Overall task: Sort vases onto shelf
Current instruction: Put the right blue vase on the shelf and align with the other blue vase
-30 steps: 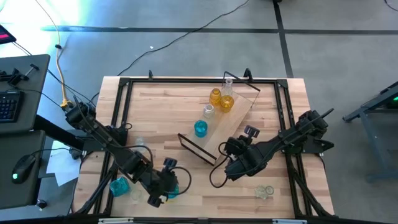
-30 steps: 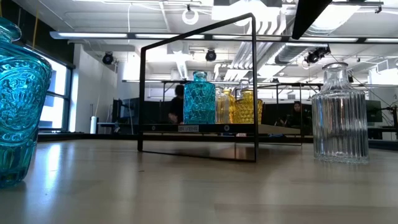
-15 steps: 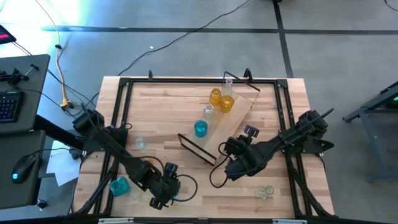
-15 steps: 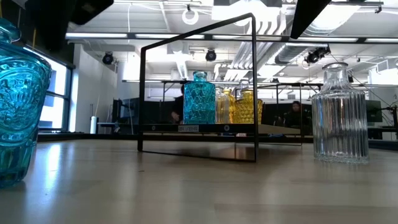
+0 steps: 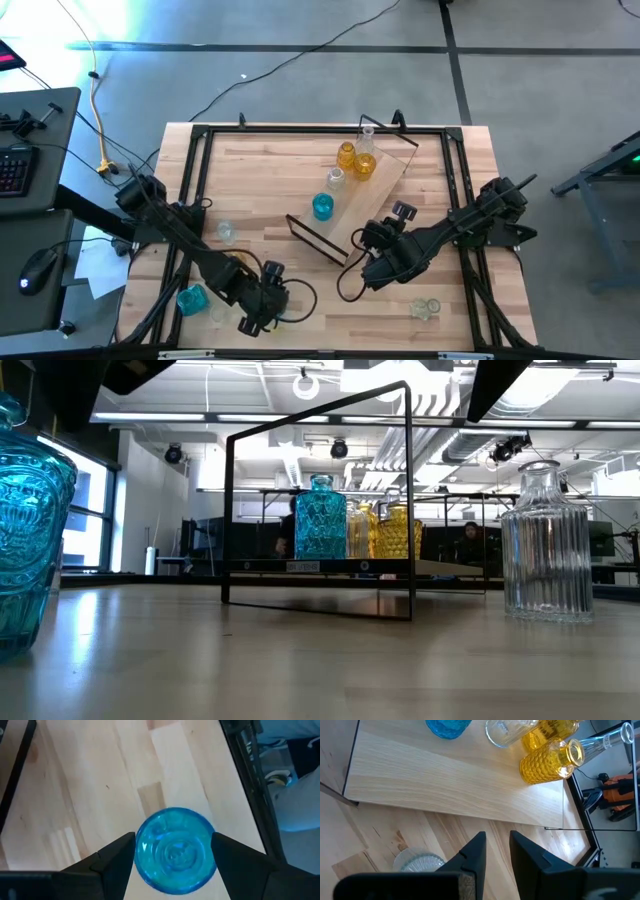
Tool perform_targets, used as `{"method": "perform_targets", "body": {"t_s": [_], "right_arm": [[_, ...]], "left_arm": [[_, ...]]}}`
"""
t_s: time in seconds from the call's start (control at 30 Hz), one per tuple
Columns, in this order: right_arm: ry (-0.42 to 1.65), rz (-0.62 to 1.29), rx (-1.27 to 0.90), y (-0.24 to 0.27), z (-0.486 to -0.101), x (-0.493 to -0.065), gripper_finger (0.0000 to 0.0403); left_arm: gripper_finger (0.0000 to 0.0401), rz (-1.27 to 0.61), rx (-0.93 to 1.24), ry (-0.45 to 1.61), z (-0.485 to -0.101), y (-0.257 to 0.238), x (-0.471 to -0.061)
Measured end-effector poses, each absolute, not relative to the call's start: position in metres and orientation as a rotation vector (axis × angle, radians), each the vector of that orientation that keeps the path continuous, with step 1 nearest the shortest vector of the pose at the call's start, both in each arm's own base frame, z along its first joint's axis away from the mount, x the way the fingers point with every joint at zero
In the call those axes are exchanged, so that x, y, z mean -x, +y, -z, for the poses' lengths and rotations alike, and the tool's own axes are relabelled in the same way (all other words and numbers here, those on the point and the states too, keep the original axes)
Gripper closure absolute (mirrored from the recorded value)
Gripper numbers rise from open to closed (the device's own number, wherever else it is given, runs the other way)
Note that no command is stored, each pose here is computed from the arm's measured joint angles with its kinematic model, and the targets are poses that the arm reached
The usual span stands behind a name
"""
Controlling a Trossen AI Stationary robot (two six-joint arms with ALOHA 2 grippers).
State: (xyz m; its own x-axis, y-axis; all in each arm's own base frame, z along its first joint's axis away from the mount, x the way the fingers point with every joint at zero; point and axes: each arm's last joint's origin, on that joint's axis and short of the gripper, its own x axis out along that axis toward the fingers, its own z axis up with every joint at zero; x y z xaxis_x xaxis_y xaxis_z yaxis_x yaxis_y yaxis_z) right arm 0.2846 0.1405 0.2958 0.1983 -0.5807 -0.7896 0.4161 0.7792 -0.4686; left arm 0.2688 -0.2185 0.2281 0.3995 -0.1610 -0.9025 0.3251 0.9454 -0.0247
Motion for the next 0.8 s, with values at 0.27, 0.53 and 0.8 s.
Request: {"method": "perform_targets", "body": {"t_s": [0.27,0.53,0.8], "right_arm": [[1.181,0.701,0.164,0.141,-0.296,-0.285,0.0336],[1.180,0.701,0.164,0.141,-0.296,-0.285,0.0336],[1.180,0.701,0.164,0.141,-0.296,-0.285,0.0336]], "left_arm": [[0.0149,0.326,-0.065,1.120,-0.241,-0.217,-0.262],[0.0180,0.348,-0.028,1.086,-0.251,-0.222,-0.255],[0.0221,0.285,-0.051,1.062,-0.248,-0.225,-0.255]]}}
